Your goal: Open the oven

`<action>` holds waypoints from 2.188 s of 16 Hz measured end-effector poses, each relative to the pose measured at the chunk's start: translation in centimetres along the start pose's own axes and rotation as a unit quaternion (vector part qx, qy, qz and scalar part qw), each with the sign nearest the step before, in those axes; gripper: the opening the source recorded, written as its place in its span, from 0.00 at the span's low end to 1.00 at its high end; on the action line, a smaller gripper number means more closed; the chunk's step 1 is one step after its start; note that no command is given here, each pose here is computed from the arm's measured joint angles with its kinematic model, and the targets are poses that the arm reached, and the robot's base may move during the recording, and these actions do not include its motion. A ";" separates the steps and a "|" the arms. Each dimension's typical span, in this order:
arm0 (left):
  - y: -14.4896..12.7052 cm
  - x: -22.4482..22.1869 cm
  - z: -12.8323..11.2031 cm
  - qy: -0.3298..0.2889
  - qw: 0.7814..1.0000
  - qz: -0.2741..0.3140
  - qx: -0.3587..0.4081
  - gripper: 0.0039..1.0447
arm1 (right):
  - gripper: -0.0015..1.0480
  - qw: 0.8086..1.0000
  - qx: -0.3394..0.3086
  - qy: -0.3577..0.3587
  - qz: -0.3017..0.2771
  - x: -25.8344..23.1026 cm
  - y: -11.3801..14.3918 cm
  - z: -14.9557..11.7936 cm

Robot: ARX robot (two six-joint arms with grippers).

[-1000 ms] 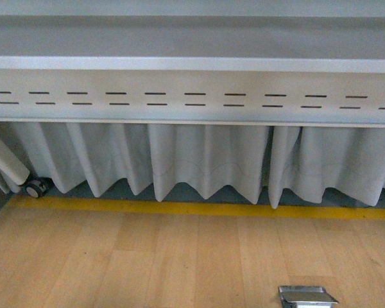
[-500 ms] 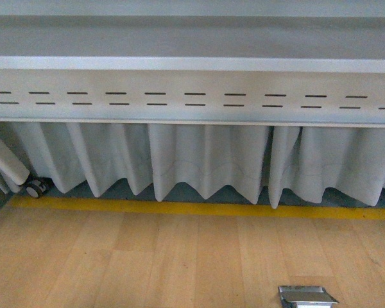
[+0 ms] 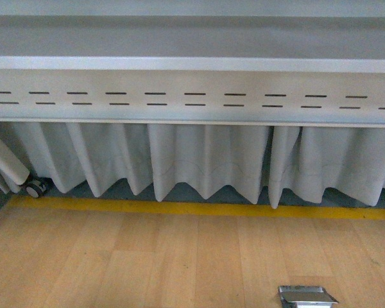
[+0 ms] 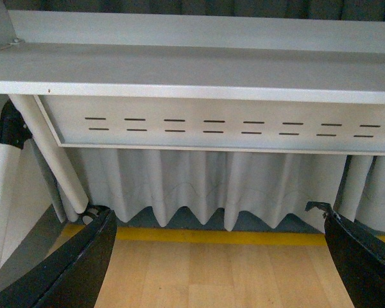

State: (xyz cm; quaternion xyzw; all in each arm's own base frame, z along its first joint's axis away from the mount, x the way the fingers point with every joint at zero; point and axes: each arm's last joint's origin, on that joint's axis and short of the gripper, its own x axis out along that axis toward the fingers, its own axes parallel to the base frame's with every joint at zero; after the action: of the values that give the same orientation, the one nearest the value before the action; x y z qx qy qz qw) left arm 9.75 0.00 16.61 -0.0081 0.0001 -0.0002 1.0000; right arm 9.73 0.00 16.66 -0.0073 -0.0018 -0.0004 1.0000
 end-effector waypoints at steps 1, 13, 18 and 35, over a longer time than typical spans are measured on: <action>0.0 0.0 0.0 0.000 1.000 0.000 0.000 0.94 | 0.94 1.000 0.000 0.000 0.000 0.0 0.0 0.0; 0.0 0.0 0.0 0.000 1.000 0.000 0.000 0.94 | 0.94 1.000 0.000 0.000 0.000 0.0 0.0 0.0; 0.0 0.0 0.0 0.000 1.000 0.000 0.000 0.94 | 0.94 1.000 0.000 0.000 0.000 0.0 0.0 0.0; 0.0 0.0 0.0 0.001 1.000 0.001 0.000 0.94 | 0.94 1.000 0.000 0.000 0.001 0.0 0.0 0.0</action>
State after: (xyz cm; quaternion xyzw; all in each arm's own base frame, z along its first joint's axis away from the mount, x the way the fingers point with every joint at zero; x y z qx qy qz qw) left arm 9.75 0.00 16.58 -0.0083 0.0014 0.0008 1.0000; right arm 9.72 0.00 16.66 -0.0073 -0.0020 0.0004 1.0000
